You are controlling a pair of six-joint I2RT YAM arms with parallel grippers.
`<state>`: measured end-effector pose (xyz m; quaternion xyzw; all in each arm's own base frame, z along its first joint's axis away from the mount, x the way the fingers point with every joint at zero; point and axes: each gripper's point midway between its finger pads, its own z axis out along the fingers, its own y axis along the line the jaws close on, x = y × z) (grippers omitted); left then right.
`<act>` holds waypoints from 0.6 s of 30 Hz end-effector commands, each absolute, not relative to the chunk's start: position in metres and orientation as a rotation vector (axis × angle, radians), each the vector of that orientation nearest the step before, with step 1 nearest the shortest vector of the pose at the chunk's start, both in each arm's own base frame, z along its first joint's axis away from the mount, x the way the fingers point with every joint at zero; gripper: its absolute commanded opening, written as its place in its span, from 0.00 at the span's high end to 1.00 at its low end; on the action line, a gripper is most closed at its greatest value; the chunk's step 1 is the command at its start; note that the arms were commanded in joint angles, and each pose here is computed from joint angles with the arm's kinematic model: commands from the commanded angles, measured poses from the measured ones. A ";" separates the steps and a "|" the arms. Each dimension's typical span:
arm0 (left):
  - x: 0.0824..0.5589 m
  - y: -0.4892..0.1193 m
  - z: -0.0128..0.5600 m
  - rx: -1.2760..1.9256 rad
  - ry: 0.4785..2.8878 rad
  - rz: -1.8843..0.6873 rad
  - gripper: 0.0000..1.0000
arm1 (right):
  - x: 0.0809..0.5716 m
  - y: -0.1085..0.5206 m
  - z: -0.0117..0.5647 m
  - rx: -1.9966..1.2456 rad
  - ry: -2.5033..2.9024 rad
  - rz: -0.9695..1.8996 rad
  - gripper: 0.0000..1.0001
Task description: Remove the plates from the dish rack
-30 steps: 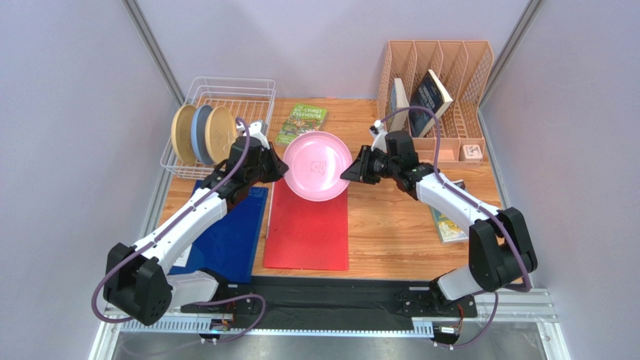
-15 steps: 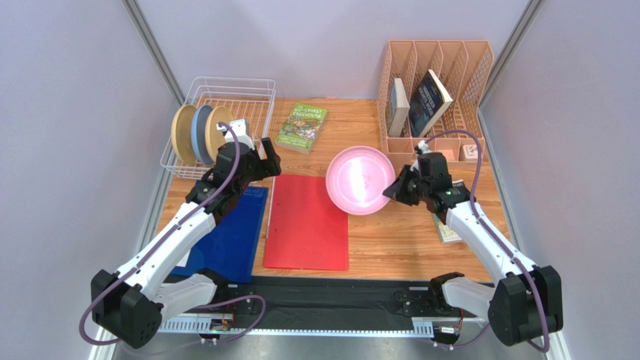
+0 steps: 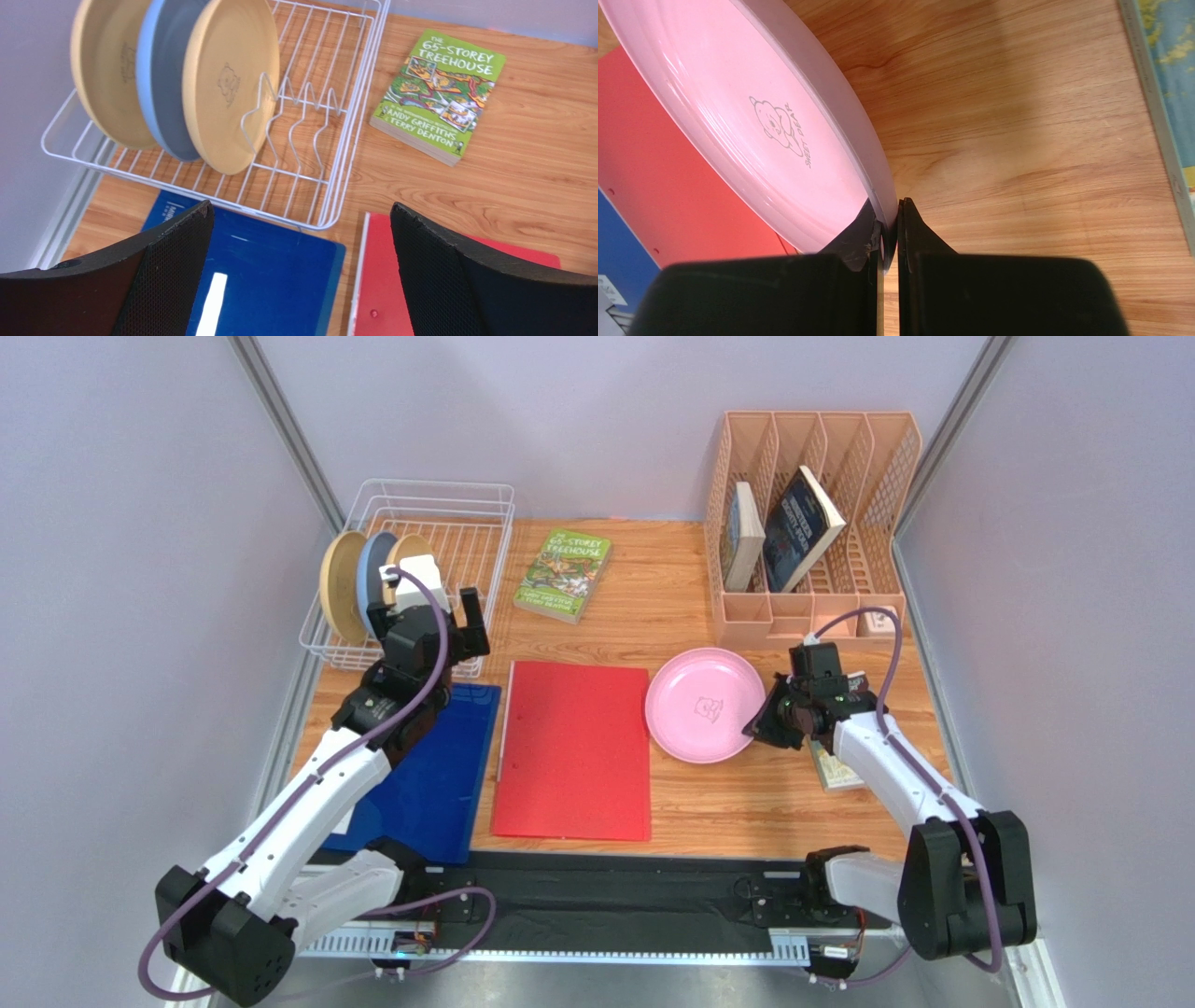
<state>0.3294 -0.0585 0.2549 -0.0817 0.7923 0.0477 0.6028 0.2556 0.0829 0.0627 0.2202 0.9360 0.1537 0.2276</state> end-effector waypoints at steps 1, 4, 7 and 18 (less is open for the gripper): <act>0.333 -0.038 0.268 -0.212 1.774 0.195 0.00 | 0.261 0.066 0.053 0.684 2.559 0.335 0.99; 0.340 -0.029 0.266 -0.230 1.784 0.196 0.00 | 0.259 0.061 0.045 0.707 2.567 0.307 0.98; 0.346 -0.017 0.265 -0.266 1.787 0.212 0.00 | 0.258 0.066 0.040 0.702 2.595 0.341 0.84; 0.373 -0.001 0.261 -0.291 1.784 0.210 0.00 | 0.257 0.060 0.041 0.709 2.598 0.297 0.44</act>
